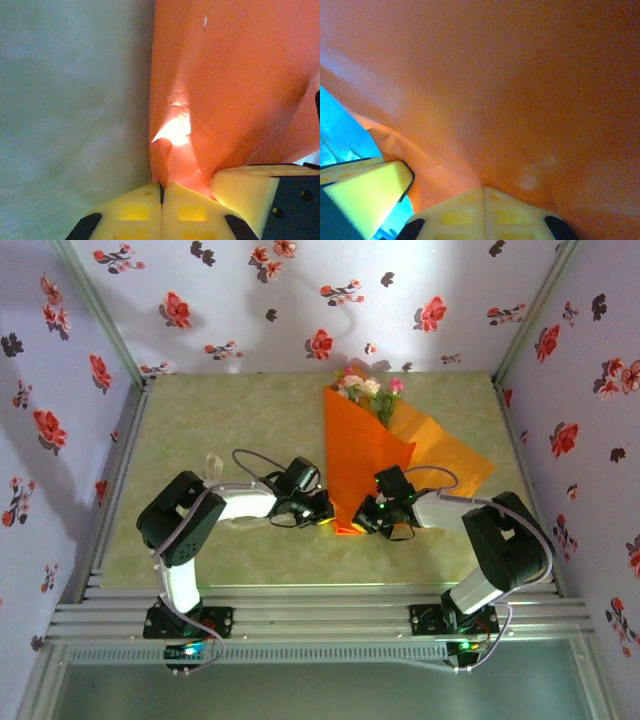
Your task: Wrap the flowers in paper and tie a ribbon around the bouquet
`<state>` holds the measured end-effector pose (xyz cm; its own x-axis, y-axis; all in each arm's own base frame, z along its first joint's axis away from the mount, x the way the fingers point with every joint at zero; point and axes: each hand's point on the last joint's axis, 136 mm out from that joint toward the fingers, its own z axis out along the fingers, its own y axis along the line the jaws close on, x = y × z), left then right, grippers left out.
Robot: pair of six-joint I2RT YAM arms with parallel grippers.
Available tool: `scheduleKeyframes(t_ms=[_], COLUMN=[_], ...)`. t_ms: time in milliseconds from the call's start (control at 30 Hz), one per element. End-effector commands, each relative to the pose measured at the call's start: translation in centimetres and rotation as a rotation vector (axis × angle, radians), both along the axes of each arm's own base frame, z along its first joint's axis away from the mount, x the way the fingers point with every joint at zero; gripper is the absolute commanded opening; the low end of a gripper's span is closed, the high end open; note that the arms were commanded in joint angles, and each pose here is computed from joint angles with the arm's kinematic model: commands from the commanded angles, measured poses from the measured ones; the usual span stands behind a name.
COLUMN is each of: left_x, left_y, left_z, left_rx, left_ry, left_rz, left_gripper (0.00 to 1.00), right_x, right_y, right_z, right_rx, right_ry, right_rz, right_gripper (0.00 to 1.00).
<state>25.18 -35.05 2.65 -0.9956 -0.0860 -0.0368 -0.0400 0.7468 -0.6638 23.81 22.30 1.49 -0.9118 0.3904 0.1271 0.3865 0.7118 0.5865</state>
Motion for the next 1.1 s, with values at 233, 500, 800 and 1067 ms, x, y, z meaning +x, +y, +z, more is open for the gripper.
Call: scheduleKeyframes(t_ms=[233, 500, 800, 1067], left_x=[-0.1, -0.7, -3.4, -3.8], left_y=[-0.1, -0.5, -1.3, -1.4], left_z=[1.3, 1.8, 1.5, 0.9], left_rx=[-0.024, -0.037, -0.069, -0.082], left_ry=[-0.014, 0.000, 0.051, 0.061], left_rz=[0.008, -0.020, -0.052, -0.030], left_gripper=[0.00, 0.26, 0.37, 0.04], right_x=[-1.6, -1.9, -2.4, -2.9], right_y=[-3.9, -4.8, -5.1, -5.3], right_z=[-0.1, -2.5, -3.5, -3.8], right_rx=[-0.193, -0.242, -0.246, -0.248], right_ry=[0.054, 0.100, 0.121, 0.132], right_rz=[-0.014, -0.025, -0.032, -0.033], right_gripper=[0.20, 0.10, 0.04, 0.03])
